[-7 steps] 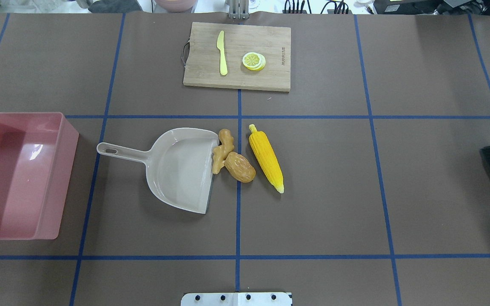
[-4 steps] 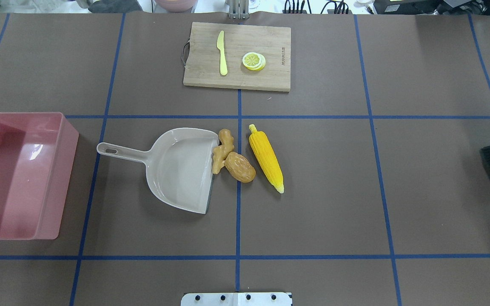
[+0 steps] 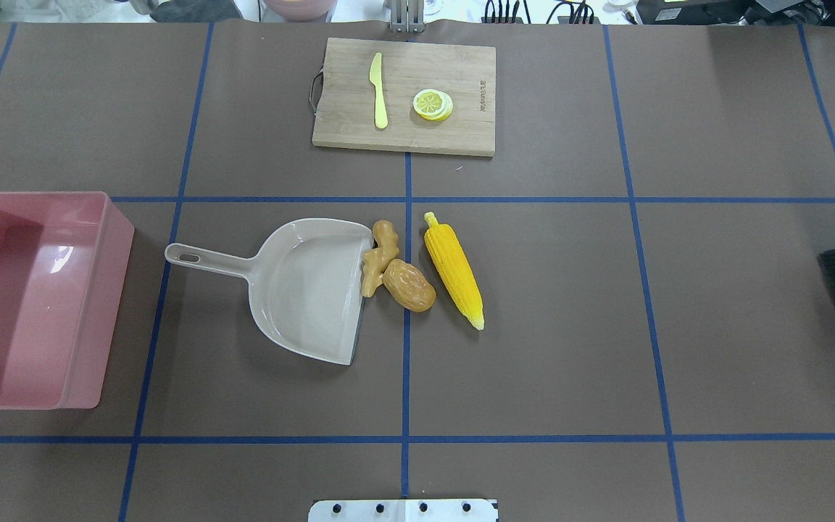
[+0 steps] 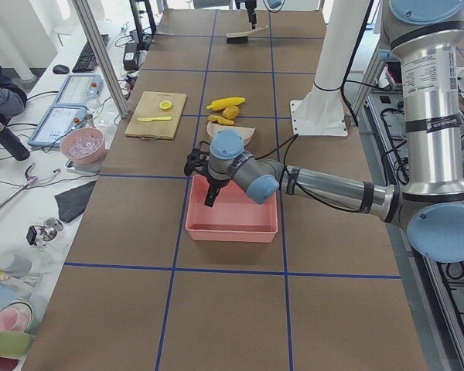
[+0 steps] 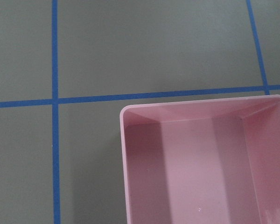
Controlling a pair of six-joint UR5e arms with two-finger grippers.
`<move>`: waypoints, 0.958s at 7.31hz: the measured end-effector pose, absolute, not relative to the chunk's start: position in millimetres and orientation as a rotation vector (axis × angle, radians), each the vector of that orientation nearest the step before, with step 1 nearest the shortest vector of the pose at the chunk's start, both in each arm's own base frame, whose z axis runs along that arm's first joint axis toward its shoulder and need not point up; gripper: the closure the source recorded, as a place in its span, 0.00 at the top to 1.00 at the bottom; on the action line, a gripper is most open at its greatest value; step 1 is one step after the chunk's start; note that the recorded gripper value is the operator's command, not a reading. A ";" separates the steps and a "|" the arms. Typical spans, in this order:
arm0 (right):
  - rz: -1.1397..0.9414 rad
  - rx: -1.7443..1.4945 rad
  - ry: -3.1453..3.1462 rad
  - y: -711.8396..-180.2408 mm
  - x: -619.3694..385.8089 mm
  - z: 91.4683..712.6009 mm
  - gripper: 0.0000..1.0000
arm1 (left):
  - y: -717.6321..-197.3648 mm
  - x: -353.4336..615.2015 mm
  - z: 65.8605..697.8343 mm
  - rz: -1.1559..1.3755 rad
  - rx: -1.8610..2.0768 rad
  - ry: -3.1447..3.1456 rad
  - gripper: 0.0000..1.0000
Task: Sweep and dump trash into bin
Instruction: 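Move the left gripper over the pink bin to the white dustpan handle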
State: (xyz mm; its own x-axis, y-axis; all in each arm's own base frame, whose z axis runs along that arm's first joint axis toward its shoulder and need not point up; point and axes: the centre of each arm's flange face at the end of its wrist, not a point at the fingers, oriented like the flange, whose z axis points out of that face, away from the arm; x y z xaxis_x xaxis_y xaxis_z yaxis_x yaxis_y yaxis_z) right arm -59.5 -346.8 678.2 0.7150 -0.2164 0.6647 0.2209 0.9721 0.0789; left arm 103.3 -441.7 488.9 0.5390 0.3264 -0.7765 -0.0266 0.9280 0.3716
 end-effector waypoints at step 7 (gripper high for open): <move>-0.278 -0.034 -0.746 -367.4 -89.8 689.0 1.00 | -435.9 218.0 402.6 0.698 0.517 1.040 0.99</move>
State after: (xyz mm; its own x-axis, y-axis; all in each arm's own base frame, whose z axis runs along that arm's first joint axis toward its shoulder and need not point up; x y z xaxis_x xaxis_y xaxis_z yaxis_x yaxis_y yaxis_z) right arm -89.8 -367.4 689.0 0.6994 -0.2372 0.6743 0.2611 0.9629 0.0678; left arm 218.0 -435.9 402.6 0.3283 0.7334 -0.5953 -0.2731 0.6769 0.6835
